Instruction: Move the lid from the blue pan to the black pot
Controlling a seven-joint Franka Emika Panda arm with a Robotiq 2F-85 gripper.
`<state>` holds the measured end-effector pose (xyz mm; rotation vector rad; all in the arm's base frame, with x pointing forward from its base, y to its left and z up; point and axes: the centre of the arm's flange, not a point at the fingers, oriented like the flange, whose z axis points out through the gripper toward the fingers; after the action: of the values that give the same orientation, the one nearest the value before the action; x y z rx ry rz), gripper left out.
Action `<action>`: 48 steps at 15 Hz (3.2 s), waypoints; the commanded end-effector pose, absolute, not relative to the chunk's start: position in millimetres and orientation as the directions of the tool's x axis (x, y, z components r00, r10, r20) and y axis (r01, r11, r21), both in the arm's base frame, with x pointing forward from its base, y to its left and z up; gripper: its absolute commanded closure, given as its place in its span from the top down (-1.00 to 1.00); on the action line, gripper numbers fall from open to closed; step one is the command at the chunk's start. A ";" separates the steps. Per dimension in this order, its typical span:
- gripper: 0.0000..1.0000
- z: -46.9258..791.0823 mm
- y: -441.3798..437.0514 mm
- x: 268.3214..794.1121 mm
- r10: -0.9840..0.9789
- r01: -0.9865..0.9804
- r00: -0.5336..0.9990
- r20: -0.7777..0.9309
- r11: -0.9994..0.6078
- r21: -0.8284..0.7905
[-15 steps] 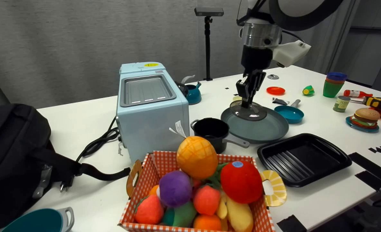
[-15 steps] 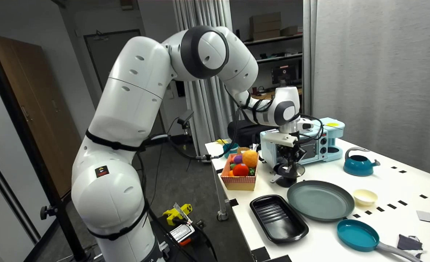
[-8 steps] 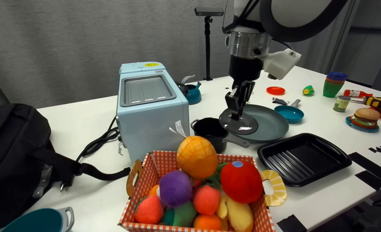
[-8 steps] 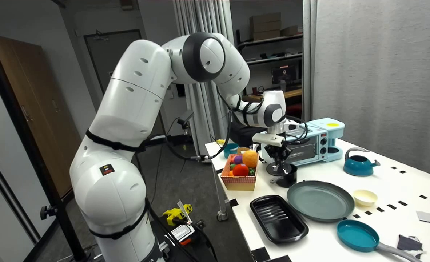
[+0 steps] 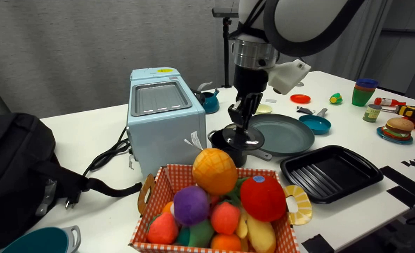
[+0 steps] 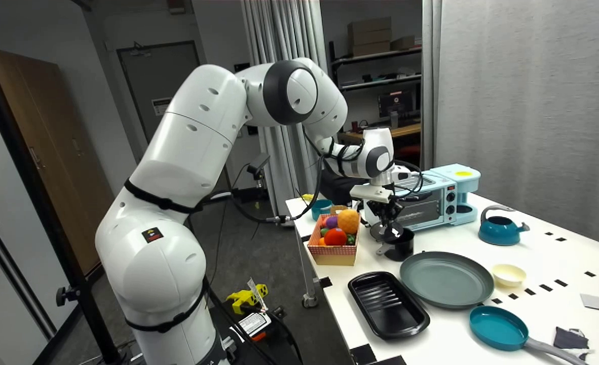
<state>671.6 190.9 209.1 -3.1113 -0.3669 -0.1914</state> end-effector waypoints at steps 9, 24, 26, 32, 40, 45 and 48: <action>-0.92 183.4 189.3 713.7 0.196 0.180 0.954 0.227 -0.980 0.089; -0.76 172.1 202.6 710.7 0.217 0.200 0.956 0.198 -0.974 0.105; -0.14 170.7 201.7 711.5 0.214 0.196 0.958 0.192 -0.975 0.109; 0.72 179.3 182.6 714.3 0.185 0.173 0.968 0.170 -0.981 0.086; 1.00 201.7 109.5 707.4 0.120 0.111 0.981 0.151 -0.992 0.066; 1.00 233.0 59.7 694.0 0.095 0.088 0.982 0.162 -0.995 0.046; 1.00 253.2 33.1 678.7 0.100 0.094 0.982 0.161 -0.995 0.043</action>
<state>708.7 57.3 225.9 -3.1935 -0.1299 -0.2895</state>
